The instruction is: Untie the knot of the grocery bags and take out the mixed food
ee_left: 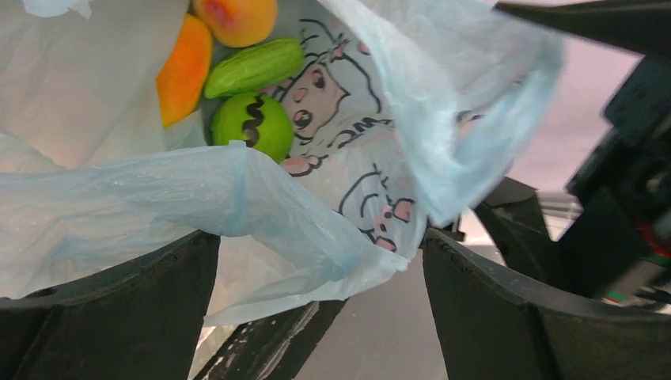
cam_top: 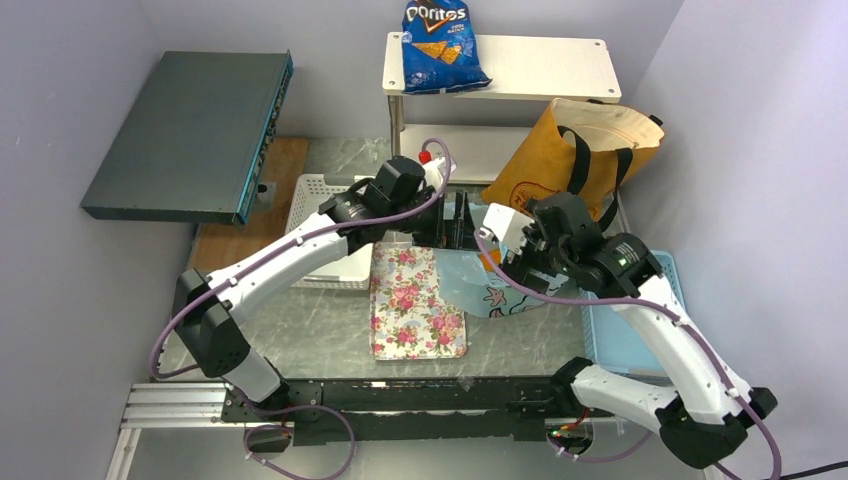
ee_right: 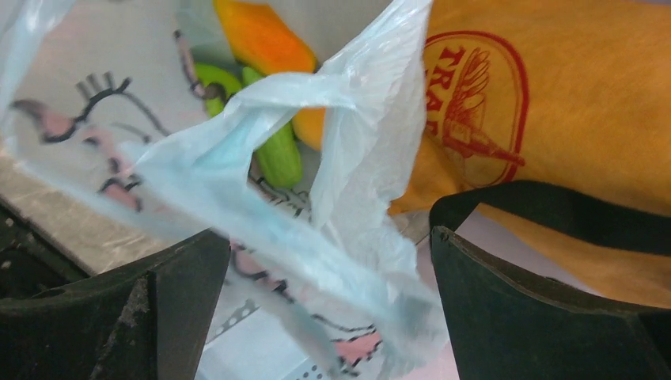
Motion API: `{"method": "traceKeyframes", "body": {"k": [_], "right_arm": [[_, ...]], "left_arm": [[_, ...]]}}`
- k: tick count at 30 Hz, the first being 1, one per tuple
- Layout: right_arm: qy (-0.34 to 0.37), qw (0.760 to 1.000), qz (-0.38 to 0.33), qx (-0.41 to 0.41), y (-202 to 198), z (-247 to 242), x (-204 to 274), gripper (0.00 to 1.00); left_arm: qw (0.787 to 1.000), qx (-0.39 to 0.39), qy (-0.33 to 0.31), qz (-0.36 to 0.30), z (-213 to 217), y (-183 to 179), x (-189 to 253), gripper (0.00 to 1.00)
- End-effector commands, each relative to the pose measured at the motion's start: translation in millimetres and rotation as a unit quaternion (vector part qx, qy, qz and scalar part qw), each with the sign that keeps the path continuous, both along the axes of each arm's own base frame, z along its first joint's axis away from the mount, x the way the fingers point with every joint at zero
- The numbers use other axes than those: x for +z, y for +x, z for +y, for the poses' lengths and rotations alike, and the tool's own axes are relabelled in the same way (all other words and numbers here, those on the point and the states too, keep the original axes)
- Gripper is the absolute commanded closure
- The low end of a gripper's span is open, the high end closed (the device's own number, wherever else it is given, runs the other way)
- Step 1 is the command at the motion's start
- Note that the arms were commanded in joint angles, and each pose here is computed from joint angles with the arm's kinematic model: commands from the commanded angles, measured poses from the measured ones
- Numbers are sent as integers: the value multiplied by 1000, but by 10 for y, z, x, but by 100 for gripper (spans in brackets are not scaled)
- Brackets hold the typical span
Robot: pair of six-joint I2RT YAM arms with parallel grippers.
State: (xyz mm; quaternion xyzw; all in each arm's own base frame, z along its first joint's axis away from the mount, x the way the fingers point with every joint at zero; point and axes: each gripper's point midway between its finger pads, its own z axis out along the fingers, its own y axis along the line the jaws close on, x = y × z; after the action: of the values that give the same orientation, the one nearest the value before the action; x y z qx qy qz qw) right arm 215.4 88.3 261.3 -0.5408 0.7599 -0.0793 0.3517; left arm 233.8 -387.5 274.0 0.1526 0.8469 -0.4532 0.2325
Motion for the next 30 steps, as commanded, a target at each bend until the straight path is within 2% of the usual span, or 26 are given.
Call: {"method": "traceKeyframes", "body": {"k": [1,8,12,13,14,16,17,18,19,21,23,27,30], "right_arm": [[22,996,-91,-14,385,118,292,2],[-16,991,-129,3,484,56,208,8],[-29,992,-126,7,490,-20,36,30],[-23,992,-124,2,493,-33,29,37],[-14,992,-123,-6,508,-41,54,44],[15,992,-121,-39,560,-86,163,64],[36,991,-120,-51,591,-82,250,75],[60,987,-127,-82,662,-176,402,88],[81,983,-127,-106,725,-256,500,100],[114,974,-120,-152,826,-442,643,100],[145,965,-111,-191,886,-613,726,100],[169,953,-98,-231,880,-829,709,100],[177,944,-94,-263,846,-1000,664,100]], "left_arm": [[998,25,43,-25,60,128,-155,1],[999,29,37,-15,34,140,-269,1],[1000,17,21,-6,-69,149,-268,0],[1000,7,14,-14,-96,147,-227,5],[1000,-2,6,-23,-117,142,-174,14],[999,-20,-11,-46,-128,154,-54,41],[997,-26,-21,-68,-120,193,29,60],[994,-29,-33,-97,-85,262,140,86],[991,-30,-37,-122,-48,329,213,100],[983,-43,-43,-173,41,431,379,100],[979,-54,-32,-192,161,478,390,100],[971,-78,36,-221,495,433,90,100],[964,-58,74,-249,870,482,-135,100]]}}
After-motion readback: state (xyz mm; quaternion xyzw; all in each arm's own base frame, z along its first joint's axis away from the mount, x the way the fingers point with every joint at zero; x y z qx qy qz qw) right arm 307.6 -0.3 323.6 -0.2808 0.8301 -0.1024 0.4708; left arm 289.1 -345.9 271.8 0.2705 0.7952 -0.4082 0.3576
